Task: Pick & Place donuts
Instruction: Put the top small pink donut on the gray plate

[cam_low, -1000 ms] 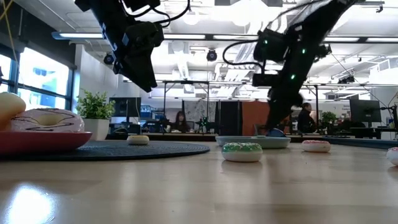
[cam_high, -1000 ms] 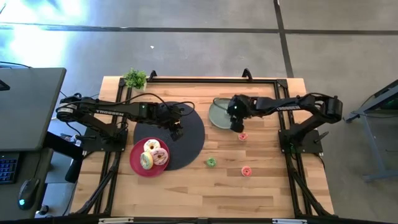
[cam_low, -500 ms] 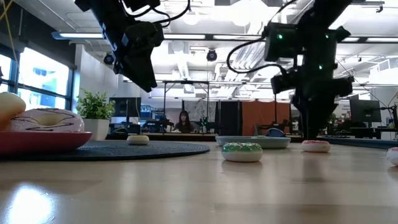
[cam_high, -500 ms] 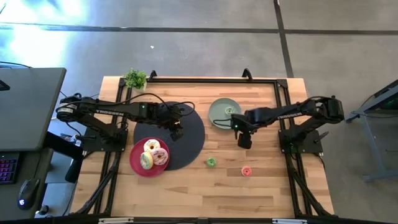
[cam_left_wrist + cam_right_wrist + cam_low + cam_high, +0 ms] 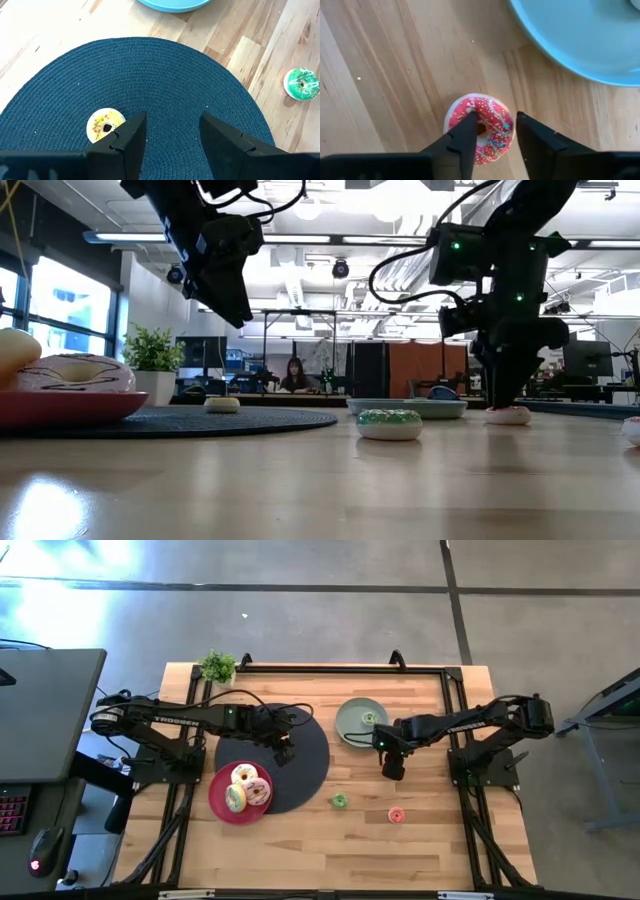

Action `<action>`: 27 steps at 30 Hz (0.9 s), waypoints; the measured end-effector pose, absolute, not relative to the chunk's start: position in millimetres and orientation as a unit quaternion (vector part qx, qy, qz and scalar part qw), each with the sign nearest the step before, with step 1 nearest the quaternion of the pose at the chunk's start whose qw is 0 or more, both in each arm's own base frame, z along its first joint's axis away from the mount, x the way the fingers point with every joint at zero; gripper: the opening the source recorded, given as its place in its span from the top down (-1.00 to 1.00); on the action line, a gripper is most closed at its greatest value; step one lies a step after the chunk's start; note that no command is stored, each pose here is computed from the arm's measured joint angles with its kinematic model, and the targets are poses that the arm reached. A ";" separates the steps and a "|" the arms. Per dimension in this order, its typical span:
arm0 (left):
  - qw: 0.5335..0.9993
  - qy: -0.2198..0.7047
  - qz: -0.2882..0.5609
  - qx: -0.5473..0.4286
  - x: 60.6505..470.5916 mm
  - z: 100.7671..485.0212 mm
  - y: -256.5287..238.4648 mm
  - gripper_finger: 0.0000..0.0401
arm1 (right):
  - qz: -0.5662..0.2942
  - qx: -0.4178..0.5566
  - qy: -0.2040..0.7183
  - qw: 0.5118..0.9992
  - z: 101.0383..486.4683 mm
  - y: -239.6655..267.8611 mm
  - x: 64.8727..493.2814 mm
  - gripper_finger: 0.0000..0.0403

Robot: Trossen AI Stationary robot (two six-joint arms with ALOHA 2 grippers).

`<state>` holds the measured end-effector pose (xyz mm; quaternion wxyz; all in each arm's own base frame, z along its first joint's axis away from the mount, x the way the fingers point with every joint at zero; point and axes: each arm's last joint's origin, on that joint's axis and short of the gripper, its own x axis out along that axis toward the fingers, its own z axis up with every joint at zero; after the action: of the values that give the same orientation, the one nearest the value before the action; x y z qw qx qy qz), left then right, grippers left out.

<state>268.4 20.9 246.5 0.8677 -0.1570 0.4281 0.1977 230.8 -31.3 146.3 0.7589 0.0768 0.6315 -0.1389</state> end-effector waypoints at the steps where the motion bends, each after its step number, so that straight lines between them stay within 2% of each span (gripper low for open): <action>1: 0.866 0.427 0.198 -0.166 268.5 246.4 20.7 0.13 | -0.138 0.077 0.631 0.759 146.3 -31.3 230.8 0.43; 7: 0.819 0.415 0.202 -0.341 269.0 246.1 16.2 0.13 | -0.142 0.091 0.630 0.758 146.2 -31.1 230.9 0.87; 10: 0.803 0.413 0.203 -0.379 269.0 246.1 15.2 0.13 | -0.137 0.100 0.628 0.760 146.8 -30.6 231.8 0.96; 14: 0.809 0.409 0.214 -0.363 269.0 246.1 16.2 0.13 | -0.137 0.103 0.617 0.768 151.8 -28.0 237.4 0.91; 17: 0.814 0.405 0.224 -0.350 268.9 246.1 17.1 0.13 | -0.128 0.097 0.602 0.782 160.1 -25.7 245.4 0.96; 20: 0.837 0.408 0.228 -0.285 268.6 246.2 19.1 0.13 | -0.116 0.077 0.572 0.809 169.6 -24.6 256.6 0.96; 23: 0.846 0.413 0.222 -0.254 268.5 246.2 19.7 0.13 | -0.126 0.050 0.536 0.833 177.3 -28.4 266.2 0.95; 27: 0.848 0.414 0.219 -0.247 268.6 246.2 19.6 0.13 | -0.165 0.032 0.512 0.842 181.4 -42.3 269.6 0.98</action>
<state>268.6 19.6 246.2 0.8482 -0.2471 0.4143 0.2186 269.6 -42.3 181.4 0.8422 0.0316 0.5125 -0.1648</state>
